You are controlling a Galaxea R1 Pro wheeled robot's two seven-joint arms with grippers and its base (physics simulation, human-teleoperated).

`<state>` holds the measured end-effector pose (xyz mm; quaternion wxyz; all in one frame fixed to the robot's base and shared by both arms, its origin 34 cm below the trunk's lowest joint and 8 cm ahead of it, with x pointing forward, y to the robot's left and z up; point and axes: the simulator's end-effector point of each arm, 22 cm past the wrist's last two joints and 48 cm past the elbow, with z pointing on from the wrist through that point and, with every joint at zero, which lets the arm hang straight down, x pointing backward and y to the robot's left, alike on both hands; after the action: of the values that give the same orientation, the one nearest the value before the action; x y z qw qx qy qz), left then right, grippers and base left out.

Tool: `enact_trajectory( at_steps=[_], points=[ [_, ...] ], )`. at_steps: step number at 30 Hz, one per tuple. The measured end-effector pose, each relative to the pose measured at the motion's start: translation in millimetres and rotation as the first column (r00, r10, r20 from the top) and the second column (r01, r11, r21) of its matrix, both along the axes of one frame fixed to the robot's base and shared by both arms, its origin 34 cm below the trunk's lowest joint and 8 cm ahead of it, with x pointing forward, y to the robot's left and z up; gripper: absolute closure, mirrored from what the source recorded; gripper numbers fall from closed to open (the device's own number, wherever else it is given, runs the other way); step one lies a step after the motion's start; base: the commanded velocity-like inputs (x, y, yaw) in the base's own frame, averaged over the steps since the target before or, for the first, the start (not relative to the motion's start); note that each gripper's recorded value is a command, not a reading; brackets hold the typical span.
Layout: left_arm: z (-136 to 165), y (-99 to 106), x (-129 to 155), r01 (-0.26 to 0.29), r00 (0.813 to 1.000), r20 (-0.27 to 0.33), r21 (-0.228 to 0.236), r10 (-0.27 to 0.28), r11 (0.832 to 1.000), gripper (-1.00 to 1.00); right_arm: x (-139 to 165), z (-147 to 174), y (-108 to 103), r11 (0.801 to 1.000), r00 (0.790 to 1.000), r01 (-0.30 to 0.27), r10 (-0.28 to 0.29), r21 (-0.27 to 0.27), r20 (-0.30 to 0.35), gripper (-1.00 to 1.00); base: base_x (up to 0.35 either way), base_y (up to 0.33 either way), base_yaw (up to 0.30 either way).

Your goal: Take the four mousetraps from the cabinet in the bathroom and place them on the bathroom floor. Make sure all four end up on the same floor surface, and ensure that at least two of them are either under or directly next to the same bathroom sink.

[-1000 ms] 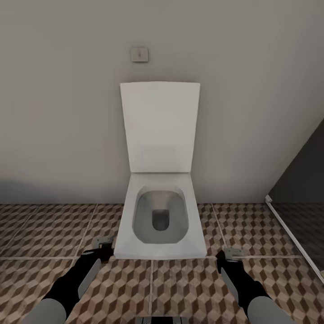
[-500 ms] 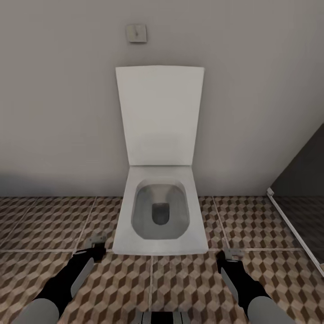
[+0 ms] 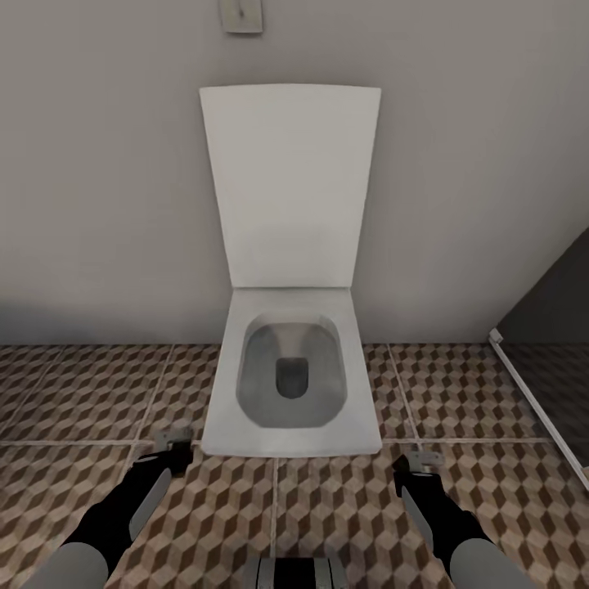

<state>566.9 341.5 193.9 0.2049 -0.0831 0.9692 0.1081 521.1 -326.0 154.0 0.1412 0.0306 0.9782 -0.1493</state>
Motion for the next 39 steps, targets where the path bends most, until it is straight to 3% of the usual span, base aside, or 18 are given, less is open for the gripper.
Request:
enact_trajectory(
  at_steps=[18,29,36,39],
  points=[
    [-29.4,-2.9,-15.2,0.001,0.999,-0.051,-0.007,-0.001,1.0,1.0,-17.4,-27.0,-1.2,1.0,0.999,0.0,0.0,-0.004,-0.046,1.0,0.0,0.0,0.0],
    [-20.7,-14.0,-1.2,0.017,1.0,-0.015,-0.015,-0.017,1.0,1.0,32.9,-2.4,-2.7,1.0,0.994,-0.018,0.02,-0.017,0.107,1.0,0.0,0.0,0.0],
    [-20.7,-63.1,3.8,0.04,0.999,-0.003,-0.082,-0.041,0.996,1.0,64.0,10.2,-0.7,1.0,0.984,-0.014,0.016,-0.01,0.179,1.0,0.0,0.0,0.0],
    [-19.8,-71.1,5.5,0.057,0.998,0.002,-0.077,-0.057,0.995,1.0,70.4,12.2,0.2,1.0,0.98,-0.012,0.013,-0.006,0.197,1.0,0.0,0.0,0.0]
  ],
)
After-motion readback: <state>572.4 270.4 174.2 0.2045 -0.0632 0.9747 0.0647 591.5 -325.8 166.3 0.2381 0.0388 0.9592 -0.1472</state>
